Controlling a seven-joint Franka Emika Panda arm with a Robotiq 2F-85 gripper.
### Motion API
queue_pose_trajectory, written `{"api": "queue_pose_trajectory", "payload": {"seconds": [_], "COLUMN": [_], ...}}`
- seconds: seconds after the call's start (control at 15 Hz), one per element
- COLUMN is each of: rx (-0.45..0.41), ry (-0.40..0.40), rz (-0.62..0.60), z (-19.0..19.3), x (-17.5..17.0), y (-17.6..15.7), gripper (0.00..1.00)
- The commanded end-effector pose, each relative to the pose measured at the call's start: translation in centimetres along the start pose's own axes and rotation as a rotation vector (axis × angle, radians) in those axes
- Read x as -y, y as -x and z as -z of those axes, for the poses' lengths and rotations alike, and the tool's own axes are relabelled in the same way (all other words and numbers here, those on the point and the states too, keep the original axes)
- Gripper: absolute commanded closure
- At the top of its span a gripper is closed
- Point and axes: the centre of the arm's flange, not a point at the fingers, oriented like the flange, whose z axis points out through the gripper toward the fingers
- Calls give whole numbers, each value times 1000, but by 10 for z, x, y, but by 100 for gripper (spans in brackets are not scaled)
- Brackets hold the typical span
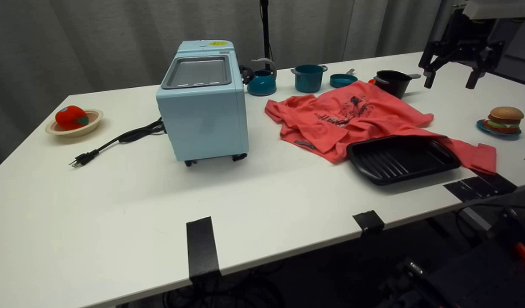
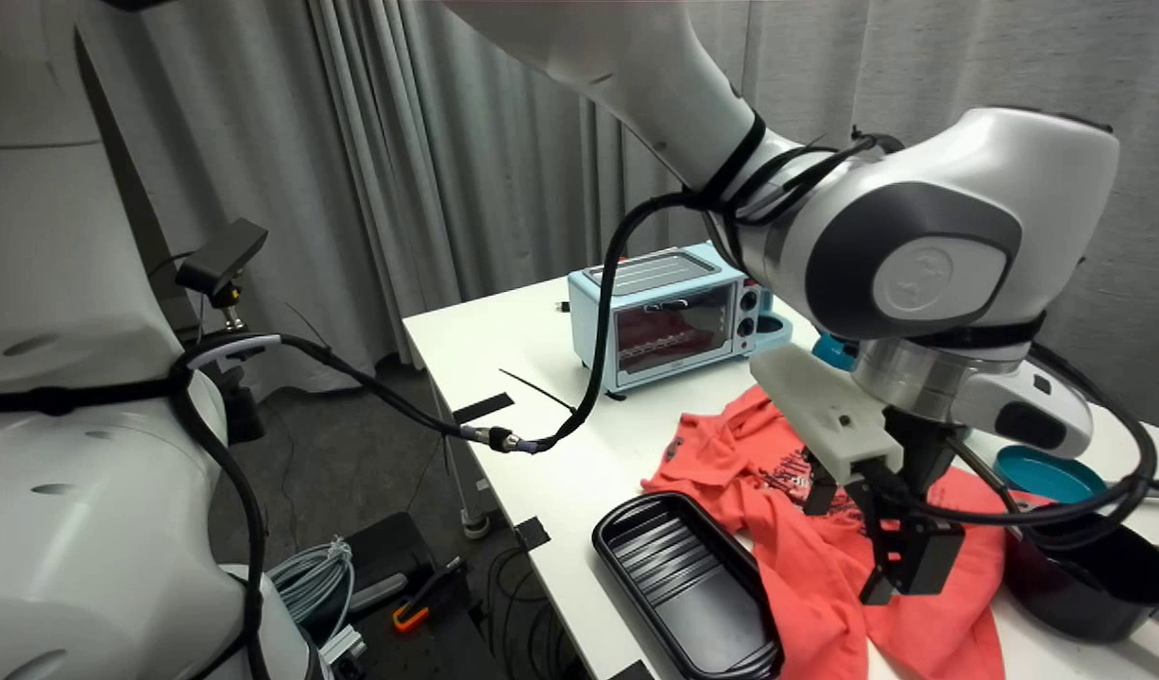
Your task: Fold the sweatshirt twice
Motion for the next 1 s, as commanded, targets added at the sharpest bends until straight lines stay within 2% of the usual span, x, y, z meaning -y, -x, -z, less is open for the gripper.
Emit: {"api": "queue_pose_trajectory", "payload": {"seconds": [0.0,0.53,0.93], "rx": [8,123,147], "ry": [2,49,50], "rz": [-65,-155,-234], "z": [-27,-123,-160], "x": [-28,-58,-69], "y": [-17,-40,-57], "gripper": [0,0,1]}}
